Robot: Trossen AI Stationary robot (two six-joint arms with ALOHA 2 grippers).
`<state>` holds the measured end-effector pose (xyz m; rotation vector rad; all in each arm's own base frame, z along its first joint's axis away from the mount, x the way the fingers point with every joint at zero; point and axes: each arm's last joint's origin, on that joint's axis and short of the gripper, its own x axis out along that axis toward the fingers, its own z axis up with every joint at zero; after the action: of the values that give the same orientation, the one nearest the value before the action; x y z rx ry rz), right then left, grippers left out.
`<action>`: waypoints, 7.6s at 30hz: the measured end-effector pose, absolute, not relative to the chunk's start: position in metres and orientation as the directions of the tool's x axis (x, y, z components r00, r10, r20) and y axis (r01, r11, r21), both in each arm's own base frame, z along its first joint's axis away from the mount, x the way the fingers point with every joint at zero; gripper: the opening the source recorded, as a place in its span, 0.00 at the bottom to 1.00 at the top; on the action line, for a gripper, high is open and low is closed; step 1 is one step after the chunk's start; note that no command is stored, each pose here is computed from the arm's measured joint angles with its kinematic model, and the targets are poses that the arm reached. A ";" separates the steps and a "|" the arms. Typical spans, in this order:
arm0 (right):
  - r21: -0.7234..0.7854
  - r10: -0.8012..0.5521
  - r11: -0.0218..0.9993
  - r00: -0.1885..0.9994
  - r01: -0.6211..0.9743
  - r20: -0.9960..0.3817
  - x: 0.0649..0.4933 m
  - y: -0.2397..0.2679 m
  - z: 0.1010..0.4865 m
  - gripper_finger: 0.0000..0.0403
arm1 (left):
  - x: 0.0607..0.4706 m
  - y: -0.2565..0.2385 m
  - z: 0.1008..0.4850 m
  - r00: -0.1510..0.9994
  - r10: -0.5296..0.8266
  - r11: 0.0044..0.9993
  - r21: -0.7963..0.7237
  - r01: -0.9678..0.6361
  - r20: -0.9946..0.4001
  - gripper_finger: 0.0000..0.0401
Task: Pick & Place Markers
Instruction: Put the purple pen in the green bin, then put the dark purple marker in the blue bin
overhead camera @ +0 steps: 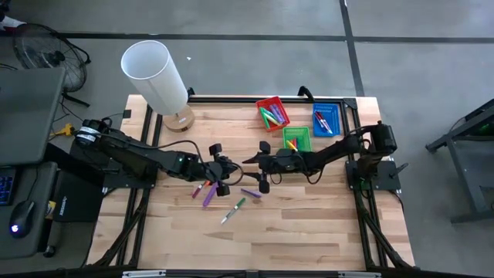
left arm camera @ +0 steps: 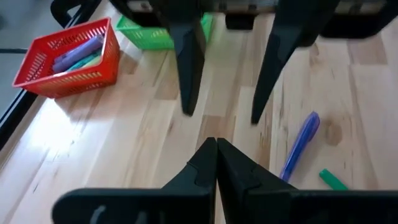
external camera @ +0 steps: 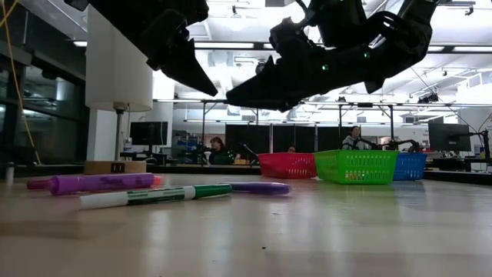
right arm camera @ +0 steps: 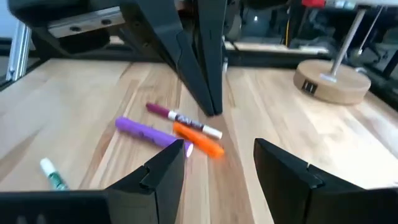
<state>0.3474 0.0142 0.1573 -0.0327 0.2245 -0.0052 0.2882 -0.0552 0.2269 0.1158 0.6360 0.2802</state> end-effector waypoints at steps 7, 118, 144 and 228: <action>-0.001 -0.009 1.000 0.881 0.009 -0.473 0.359 0.016 0.175 0.45 | 0.279 -0.051 0.219 0.679 0.367 0.930 0.252 -0.268 -0.635 0.00; -0.186 -0.220 0.936 0.085 0.298 -0.972 0.407 0.050 0.196 0.06 | 0.194 -0.031 0.198 0.716 0.378 0.915 0.118 -0.386 -0.588 0.00; -0.430 -0.371 0.783 -0.216 0.450 -0.903 0.365 -0.077 0.229 0.06 | 0.191 -0.030 0.195 0.690 0.373 0.915 0.123 -0.383 -0.620 0.00; 0.134 -0.260 0.831 0.589 0.540 -0.765 0.256 -0.062 0.222 0.43 | 0.179 -0.034 0.181 0.572 0.182 0.861 -0.151 -0.485 -0.800 0.00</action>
<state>0.2560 -0.0617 0.2218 0.3746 0.8168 -0.4783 0.1793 -0.0338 0.1812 -0.3764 0.8805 0.4024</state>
